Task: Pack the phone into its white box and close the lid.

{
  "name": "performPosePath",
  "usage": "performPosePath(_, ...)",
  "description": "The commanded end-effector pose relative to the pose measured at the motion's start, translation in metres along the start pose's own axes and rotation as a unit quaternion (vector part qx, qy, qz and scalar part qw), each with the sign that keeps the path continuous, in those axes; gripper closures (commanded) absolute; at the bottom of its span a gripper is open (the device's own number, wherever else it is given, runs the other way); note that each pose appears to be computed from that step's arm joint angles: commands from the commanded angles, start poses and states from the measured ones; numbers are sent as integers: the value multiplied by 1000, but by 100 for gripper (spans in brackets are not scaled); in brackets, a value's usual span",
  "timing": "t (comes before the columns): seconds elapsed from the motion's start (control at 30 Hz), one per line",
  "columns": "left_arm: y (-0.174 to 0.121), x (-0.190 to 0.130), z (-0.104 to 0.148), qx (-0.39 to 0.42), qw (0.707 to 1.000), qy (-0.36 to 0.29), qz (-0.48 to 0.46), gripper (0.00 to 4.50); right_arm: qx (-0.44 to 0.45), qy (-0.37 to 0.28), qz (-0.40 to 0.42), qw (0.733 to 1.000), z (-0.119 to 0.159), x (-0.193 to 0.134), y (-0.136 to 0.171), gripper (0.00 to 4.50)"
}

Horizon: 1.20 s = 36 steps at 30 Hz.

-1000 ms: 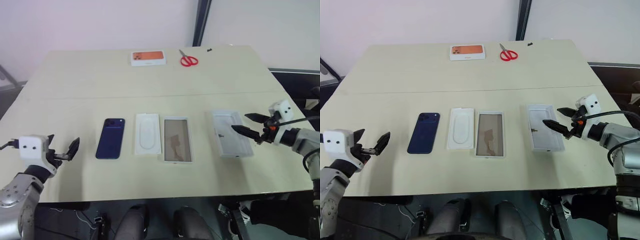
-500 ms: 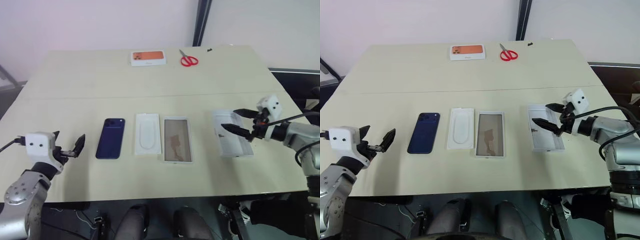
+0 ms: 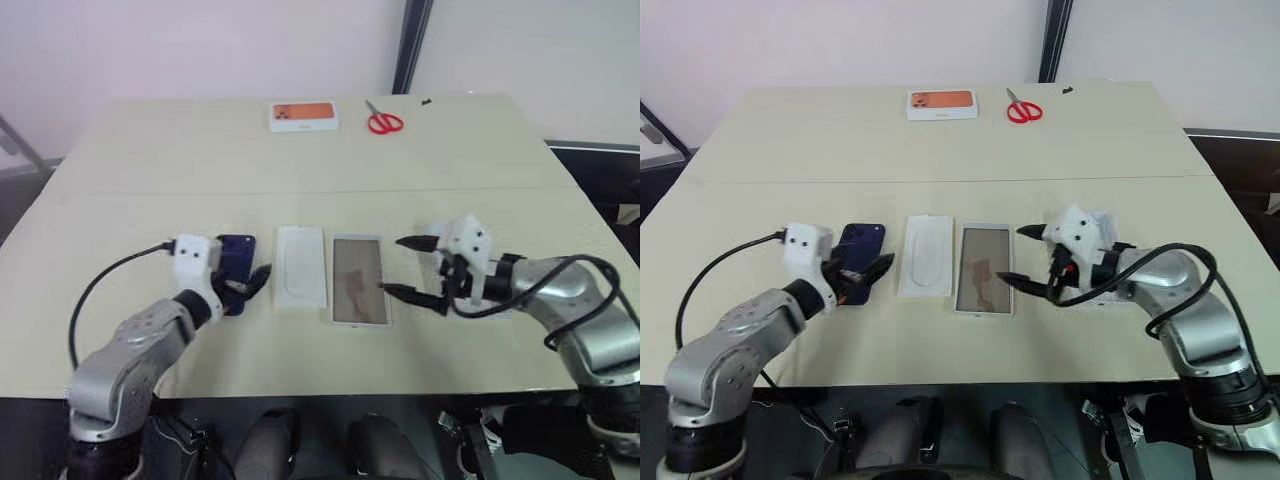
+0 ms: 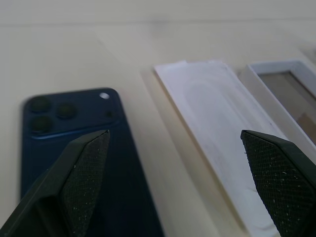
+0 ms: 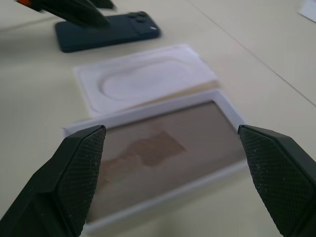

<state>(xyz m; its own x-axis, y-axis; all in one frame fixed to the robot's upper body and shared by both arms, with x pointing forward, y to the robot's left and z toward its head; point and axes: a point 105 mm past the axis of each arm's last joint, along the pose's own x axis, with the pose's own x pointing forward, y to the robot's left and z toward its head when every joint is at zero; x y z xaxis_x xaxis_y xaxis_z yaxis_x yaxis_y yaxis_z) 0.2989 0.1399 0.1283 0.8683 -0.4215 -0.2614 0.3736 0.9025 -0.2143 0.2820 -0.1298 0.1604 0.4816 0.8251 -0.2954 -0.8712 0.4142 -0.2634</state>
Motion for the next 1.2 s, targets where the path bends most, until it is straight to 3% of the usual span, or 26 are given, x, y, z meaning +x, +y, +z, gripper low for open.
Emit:
performPosePath(0.03, -15, 8, 2, -48, 998, 21, -20, 3, -21, -29, 16, 999, 17, 8, 10, 0)
performPosePath(0.27, -22, 19, -12, -90, 992, 92, -9, 3, -26, -29, 12, 999, 15, 13, 6, 0)
performPosePath(0.57, -28, 20, -14, -136, 984, 110, -23, 3, -28, -17, -1, 999, 4, 9, 4, 0)
performPosePath(0.67, -28, 21, -13, -142, 983, 110, -23, 83, -29, -15, -4, 999, 2, 9, 5, 0)
performPosePath(0.9, -19, 21, -16, -148, 982, 116, 4, 431, -26, -10, -6, 1000, -2, 7, 8, 0)
performPosePath(1.03, -10, 21, -14, -149, 982, 110, 26, 441, -24, -8, -7, 1000, -3, 6, 8, 0)
performPosePath(1.2, 6, 18, 8, -194, 979, 43, 43, 441, -16, -3, -21, 1000, -6, 2, 3, 0)
